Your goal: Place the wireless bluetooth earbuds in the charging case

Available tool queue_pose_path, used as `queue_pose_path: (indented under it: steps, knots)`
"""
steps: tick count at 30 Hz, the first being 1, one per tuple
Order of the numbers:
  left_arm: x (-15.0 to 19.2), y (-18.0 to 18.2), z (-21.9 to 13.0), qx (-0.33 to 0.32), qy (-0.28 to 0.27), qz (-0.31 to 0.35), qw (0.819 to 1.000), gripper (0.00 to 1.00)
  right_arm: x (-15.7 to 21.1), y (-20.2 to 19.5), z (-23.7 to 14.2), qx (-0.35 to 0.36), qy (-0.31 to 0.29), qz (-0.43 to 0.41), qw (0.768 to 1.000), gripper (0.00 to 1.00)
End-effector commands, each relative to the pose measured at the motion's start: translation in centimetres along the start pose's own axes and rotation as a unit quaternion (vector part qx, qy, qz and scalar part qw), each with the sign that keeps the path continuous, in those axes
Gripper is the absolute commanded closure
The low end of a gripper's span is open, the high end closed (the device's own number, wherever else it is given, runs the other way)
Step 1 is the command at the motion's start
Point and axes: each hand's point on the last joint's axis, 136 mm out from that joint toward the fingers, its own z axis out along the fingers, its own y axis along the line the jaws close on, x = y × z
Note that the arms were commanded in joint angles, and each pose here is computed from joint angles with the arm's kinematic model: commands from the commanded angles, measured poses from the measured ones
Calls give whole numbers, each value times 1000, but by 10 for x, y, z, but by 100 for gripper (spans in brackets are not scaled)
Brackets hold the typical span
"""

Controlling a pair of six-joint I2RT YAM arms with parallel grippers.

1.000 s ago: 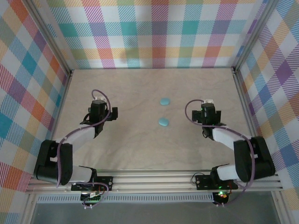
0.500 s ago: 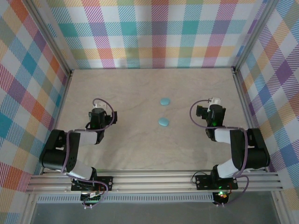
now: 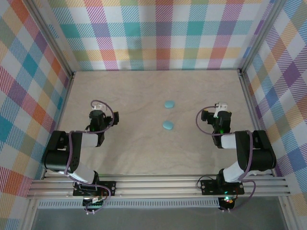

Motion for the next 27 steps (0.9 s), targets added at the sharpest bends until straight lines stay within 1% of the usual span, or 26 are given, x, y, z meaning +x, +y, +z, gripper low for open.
queue_pose_path:
  steps: [1,27]
  knots:
    - [-5,-1,0,10,-18,-5,1000,0,-9,4,2,-12,-11,10,1000,0]
    - [-5,-1,0,11,-20,-5,1000,0,-9,7,2,-22,-11,6,1000,0]
